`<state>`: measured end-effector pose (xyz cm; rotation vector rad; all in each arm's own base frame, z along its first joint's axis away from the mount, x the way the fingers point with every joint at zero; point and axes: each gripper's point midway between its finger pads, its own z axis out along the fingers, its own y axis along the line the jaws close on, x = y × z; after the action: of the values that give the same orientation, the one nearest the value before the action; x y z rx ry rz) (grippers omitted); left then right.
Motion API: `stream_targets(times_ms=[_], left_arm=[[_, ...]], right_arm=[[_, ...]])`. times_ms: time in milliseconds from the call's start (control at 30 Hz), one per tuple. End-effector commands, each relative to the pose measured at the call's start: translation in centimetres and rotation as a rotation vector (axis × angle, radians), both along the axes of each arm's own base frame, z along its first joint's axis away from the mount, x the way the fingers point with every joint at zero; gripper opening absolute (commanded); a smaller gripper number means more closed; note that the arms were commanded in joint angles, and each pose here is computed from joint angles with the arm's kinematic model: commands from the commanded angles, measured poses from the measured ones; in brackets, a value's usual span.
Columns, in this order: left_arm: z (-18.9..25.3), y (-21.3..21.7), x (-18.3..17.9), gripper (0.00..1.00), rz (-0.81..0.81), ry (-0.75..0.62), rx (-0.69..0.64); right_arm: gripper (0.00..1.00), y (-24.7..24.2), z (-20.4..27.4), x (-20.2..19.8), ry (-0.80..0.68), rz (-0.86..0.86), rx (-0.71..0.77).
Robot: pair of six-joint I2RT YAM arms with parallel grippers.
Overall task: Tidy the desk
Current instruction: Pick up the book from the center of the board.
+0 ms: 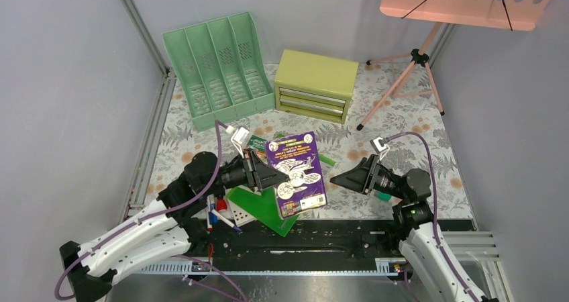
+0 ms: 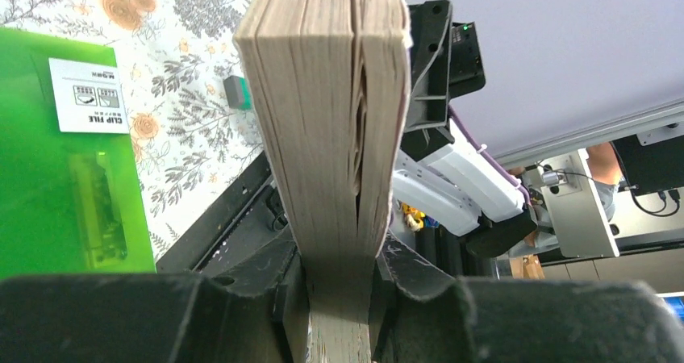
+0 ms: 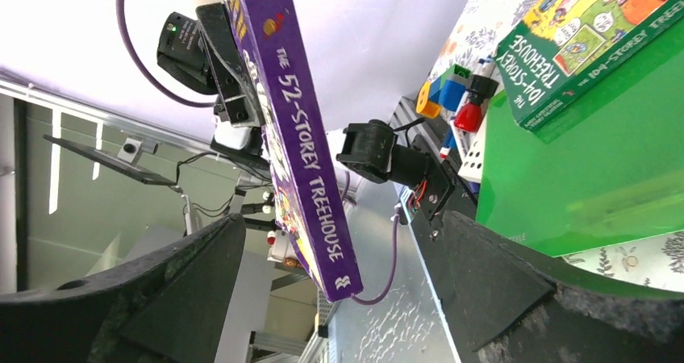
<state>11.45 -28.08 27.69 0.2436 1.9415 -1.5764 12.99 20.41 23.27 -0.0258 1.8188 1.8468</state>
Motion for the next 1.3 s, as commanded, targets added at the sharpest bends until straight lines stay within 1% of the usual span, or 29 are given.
stream_targets(times_ms=[0,100,200,300,400,500,533,600,667,700,733,767,800,833,867,900,933,1000,1033,1167,1233,1267], left_arm=[[5.8,0.7,0.5,0.00,0.054,-0.108,-0.161],[6.0,0.6,0.4,0.00,0.045,-0.109,-0.169],[6.1,0.4,0.3,0.00,0.033,-0.106,-0.175],[6.0,0.3,0.3,0.00,0.029,-0.099,-0.181],[5.8,0.2,0.3,0.00,0.029,-0.090,-0.186],[5.9,0.2,0.3,0.00,0.028,-0.086,-0.189],[5.9,0.2,0.3,0.00,0.028,-0.087,-0.190],[5.9,0.2,0.4,0.00,0.033,-0.089,-0.191],[5.8,0.3,0.5,0.00,0.040,-0.088,-0.183],[5.6,0.3,0.6,0.00,0.047,-0.086,-0.175],[5.4,0.5,0.7,0.01,0.056,-0.086,-0.164],[5.2,0.7,0.8,0.06,0.070,-0.086,-0.151],[5.0,1.0,1.0,0.15,0.086,-0.087,-0.136],[4.9,1.4,1.4,0.29,0.122,-0.093,-0.120],[4.4,1.9,1.8,0.46,0.157,-0.090,-0.087],[4.0,2.5,2.2,0.57,0.194,-0.096,-0.048],[3.3,3.2,2.7,0.67,0.232,-0.097,0.003],[2.3,4.7,3.4,0.78,0.297,-0.111,0.111],[1.2,5.7,3.7,0.82,0.333,-0.104,0.189],[0.1,8.5,4.2,0.92,0.390,-0.148,0.384],[0.0,8.9,4.0,0.98,0.372,-0.173,0.434],[0.1,8.9,3.9,0.99,0.353,-0.189,0.449]], right_arm=[[0.99,0.7,2.0,-0.8,-0.058,0.047,0.038],[0.98,1.8,2.3,-1.5,-0.066,0.089,0.031],[0.89,2.9,2.3,-2.1,-0.069,0.124,0.022],[0.73,3.6,3.0,-2.4,-0.069,0.148,0.043],[0.69,4.3,4.2,-2.7,-0.070,0.185,0.075],[0.62,5.0,5.2,-3.1,-0.086,0.224,0.077],[0.58,5.3,5.2,-3.2,-0.086,0.234,0.079],[0.43,5.8,5.3,-3.4,-0.085,0.252,0.083],[0.20,6.0,5.3,-3.6,-0.085,0.272,0.086],[0.10,6.0,5.3,-3.8,-0.089,0.281,0.089],[0.03,5.9,5.4,-3.9,-0.099,0.282,0.095],[0.00,5.8,5.4,-3.9,-0.095,0.276,0.094],[0.00,5.8,5.4,-3.9,-0.102,0.266,0.092],[0.00,5.8,5.0,-3.7,-0.086,0.253,0.073],[0.00,5.7,4.8,-3.7,-0.084,0.242,0.058],[0.00,5.6,4.7,-3.7,-0.087,0.232,0.048],[0.00,5.5,4.5,-3.7,-0.094,0.223,0.033],[0.00,5.3,4.2,-3.7,-0.100,0.211,0.006],[0.00,5.2,4.0,-3.8,-0.102,0.208,-0.002],[0.00,4.9,3.7,-4.2,-0.112,0.211,-0.026],[0.00,4.8,3.5,-4.6,-0.118,0.225,-0.037],[0.00,4.7,3.5,-4.7,-0.123,0.233,-0.041]])
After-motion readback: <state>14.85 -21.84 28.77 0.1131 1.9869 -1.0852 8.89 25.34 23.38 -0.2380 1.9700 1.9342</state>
